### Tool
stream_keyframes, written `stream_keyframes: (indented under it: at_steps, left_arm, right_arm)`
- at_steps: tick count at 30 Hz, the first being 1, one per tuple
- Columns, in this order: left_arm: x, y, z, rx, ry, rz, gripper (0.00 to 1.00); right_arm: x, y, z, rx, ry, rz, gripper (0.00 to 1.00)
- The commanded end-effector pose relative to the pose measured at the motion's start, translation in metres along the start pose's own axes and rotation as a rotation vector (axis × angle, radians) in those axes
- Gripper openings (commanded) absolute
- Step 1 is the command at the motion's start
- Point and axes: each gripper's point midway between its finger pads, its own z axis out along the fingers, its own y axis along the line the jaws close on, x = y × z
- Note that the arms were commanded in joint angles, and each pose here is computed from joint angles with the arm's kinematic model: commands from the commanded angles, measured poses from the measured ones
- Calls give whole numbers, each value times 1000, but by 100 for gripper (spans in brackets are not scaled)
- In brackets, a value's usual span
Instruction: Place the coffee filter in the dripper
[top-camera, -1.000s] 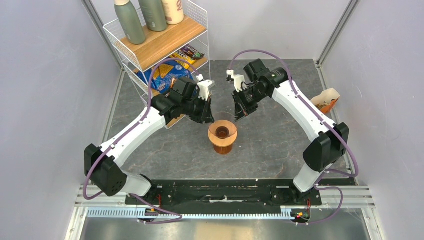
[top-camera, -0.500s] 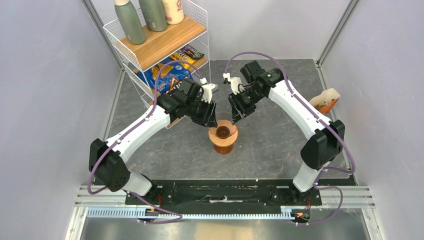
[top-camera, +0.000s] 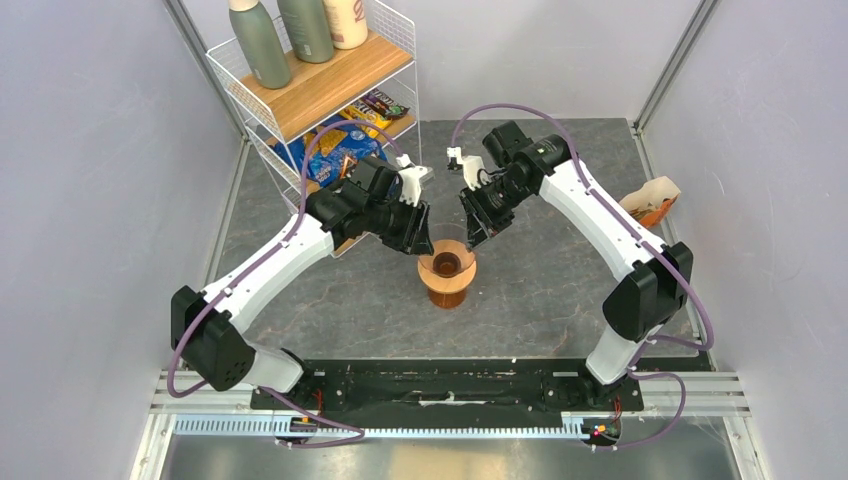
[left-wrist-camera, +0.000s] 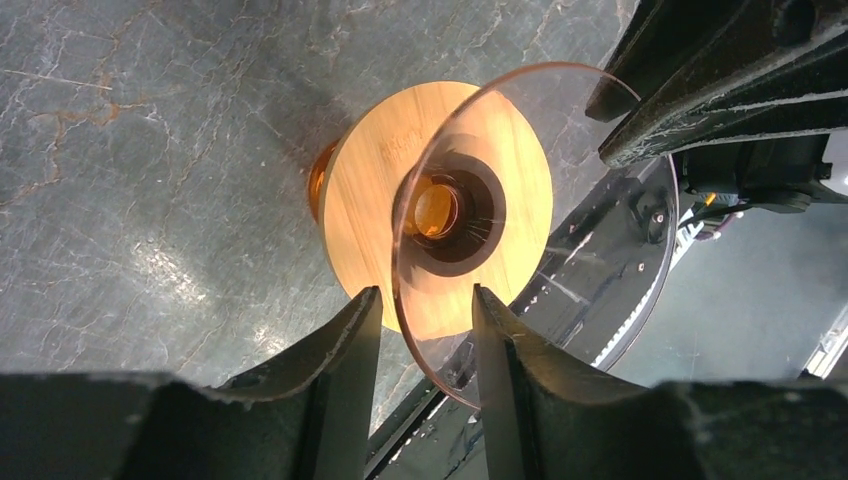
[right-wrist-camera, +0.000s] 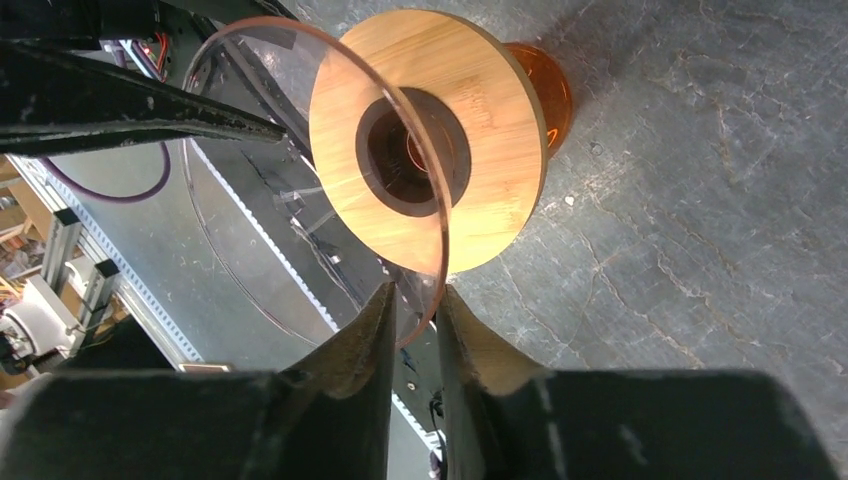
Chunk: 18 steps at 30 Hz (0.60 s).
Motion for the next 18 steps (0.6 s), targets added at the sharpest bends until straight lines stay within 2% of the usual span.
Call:
stream_keyframes:
  at_steps: [1, 6, 15, 16, 18]
  left_arm:
    - [-16, -20, -15, 60, -49, -7, 43]
    - [-19, -22, -14, 68, -49, -13, 37]
    - [-9, -10, -2, 32, -19, -35, 35]
    - [-10, -10, -1, 33, -20, -36, 34]
    - [-11, -8, 0, 27, -25, -39, 31]
  right_arm:
    - [-4, 16, -18, -23, -48, -34, 22]
    - [-6, 17, -21, -21, -55, -33, 10]
    - [-5, 3, -13, 13, -36, -2, 5]
    - [-6, 3, -14, 15, -40, 1, 8]
    - [-8, 2, -16, 15, -47, 7, 21]
